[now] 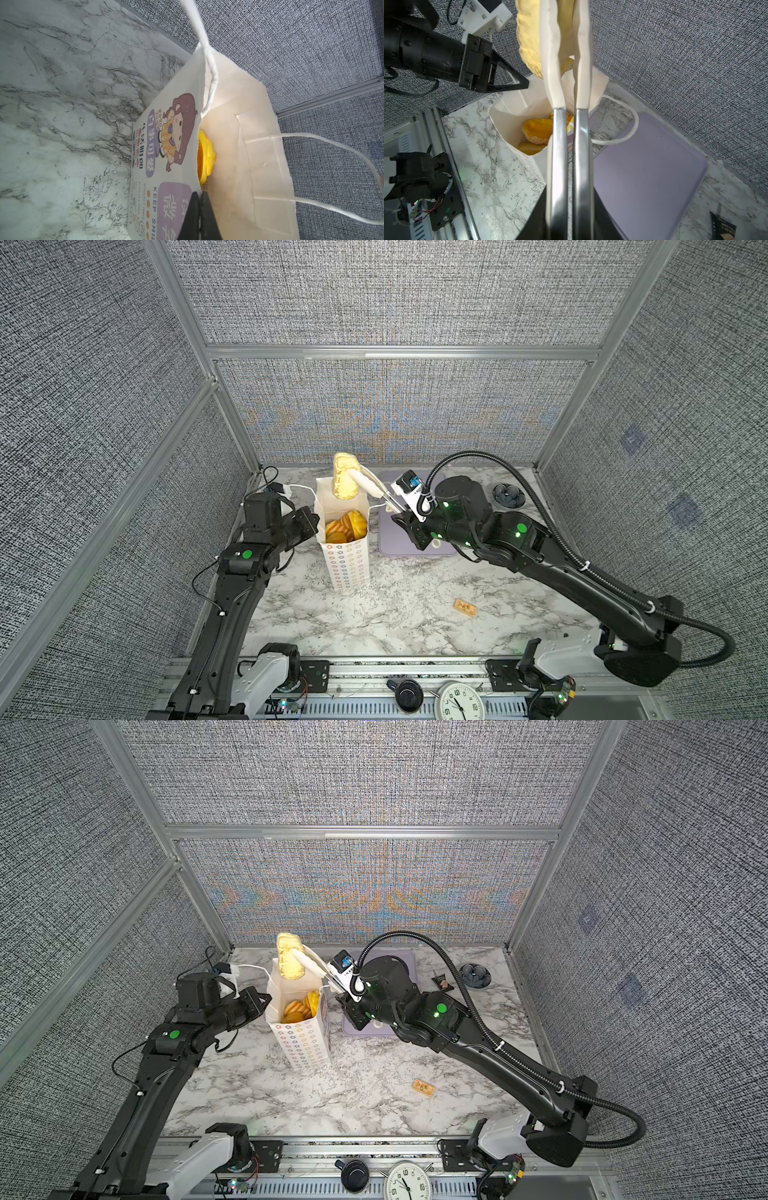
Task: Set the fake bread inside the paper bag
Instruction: 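Swing the tongs with the pale roll over the bag held by the left gripper, then lower the pale roll into the bag and open the tongs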
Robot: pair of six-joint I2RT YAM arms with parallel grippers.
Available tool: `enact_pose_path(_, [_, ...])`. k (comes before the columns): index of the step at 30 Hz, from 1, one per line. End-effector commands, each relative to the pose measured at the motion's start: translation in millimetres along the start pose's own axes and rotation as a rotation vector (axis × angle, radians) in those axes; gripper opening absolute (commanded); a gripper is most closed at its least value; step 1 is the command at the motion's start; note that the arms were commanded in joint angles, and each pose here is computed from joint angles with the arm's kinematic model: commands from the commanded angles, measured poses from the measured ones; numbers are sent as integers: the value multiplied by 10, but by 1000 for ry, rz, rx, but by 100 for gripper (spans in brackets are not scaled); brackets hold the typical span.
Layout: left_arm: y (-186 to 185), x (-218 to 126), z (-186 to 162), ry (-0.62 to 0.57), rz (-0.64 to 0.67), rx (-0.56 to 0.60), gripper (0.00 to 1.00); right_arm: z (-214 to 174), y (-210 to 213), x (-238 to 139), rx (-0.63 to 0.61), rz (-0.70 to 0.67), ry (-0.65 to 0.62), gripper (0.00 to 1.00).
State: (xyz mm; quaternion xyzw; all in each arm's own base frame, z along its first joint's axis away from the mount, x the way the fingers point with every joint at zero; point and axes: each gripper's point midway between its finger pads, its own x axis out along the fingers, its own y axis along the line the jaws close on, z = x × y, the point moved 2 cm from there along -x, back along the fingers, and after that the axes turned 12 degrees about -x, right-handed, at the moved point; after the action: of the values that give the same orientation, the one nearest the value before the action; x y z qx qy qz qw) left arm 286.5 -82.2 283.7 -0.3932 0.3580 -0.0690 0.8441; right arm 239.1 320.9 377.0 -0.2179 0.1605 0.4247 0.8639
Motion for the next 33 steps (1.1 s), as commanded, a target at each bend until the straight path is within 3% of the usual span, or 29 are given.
enact_pose_path(1, [-33,-7,20,-7,-15,14,3,26,-1,1,-10,-20,-8,22])
enact_pose_path(26, [-43,-13,23,-9,-19,13,3,-360,298,125,-48,-6,99,26])
enact_pose_path(33, [-48,-21,19,-9,-20,14,3,-435,315,114,-36,-9,111,33])
